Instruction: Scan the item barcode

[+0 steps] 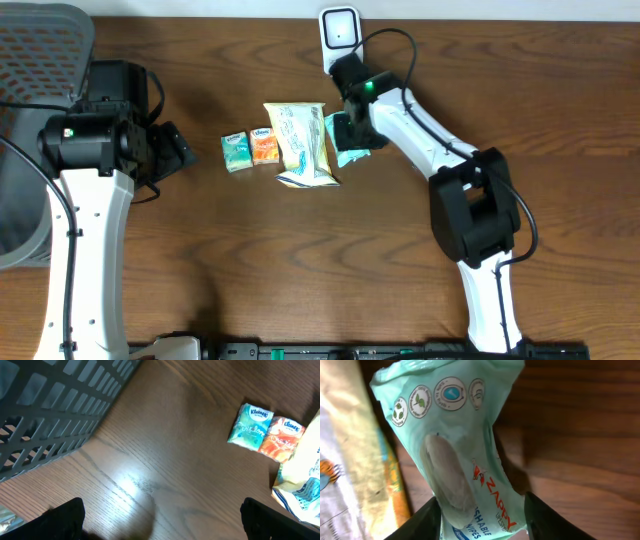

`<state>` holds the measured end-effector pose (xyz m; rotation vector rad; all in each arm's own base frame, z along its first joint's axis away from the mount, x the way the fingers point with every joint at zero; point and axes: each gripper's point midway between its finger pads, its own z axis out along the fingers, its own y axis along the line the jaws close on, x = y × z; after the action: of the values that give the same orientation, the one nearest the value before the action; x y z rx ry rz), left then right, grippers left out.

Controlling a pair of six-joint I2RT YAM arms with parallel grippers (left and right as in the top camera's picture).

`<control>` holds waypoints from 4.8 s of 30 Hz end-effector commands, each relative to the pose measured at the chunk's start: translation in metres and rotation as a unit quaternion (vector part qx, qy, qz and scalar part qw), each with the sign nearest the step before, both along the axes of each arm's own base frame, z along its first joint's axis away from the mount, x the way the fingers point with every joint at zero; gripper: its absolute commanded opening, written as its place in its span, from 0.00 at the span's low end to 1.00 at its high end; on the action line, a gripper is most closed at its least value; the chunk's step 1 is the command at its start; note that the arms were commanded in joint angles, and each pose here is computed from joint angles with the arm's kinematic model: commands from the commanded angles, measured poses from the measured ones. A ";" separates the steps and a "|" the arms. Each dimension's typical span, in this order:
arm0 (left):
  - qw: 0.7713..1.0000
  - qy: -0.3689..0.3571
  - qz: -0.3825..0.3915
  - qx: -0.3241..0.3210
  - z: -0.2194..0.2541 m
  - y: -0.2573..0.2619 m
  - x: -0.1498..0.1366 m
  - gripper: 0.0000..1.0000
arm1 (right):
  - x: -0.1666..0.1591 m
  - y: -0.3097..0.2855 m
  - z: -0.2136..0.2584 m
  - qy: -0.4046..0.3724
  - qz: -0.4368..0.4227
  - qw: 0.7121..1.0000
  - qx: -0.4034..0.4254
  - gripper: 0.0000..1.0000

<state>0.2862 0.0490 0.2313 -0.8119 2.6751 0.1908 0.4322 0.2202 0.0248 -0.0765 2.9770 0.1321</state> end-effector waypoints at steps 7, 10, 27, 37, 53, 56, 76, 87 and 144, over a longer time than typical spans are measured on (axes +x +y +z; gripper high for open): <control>1.000 0.003 0.008 0.003 -0.001 0.003 -0.001 0.98 | 0.015 -0.008 0.013 0.046 -0.041 0.987 0.147 0.90; 1.000 0.003 0.008 0.003 -0.001 0.003 -0.001 0.98 | 0.016 -0.004 0.018 0.051 -0.028 0.981 0.186 0.95; 1.000 0.003 0.008 0.003 -0.001 0.003 -0.001 0.98 | 0.011 0.003 -0.038 0.099 -0.007 0.972 0.212 0.64; 1.000 0.003 0.008 0.003 -0.001 0.003 -0.001 0.98 | 0.004 0.005 -0.042 0.118 -0.008 0.968 0.220 0.16; 1.000 0.003 0.008 0.003 -0.001 0.003 -0.001 0.98 | 0.005 -0.089 0.025 0.051 -0.114 0.988 -0.087 0.01; 1.000 0.003 0.008 0.003 -0.001 0.003 -0.001 0.98 | 0.002 -0.104 0.030 0.022 -0.140 0.975 -0.170 0.01; 1.000 0.003 0.008 0.003 -0.001 0.003 -0.001 0.98 | -0.028 -0.056 0.000 -0.085 -0.058 0.943 -0.318 0.13; 1.000 0.003 0.008 0.003 -0.001 0.003 -0.001 0.98 | -0.046 -0.035 0.001 -0.077 -0.011 0.942 -0.326 0.58; 1.000 0.003 0.008 0.003 -0.001 0.003 -0.001 0.98 | 0.016 -0.100 0.018 0.084 0.022 0.987 0.134 0.94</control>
<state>0.2862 0.0490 0.2313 -0.8119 2.6751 0.1908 0.4447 0.1214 0.0349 -0.0745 3.1224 0.5469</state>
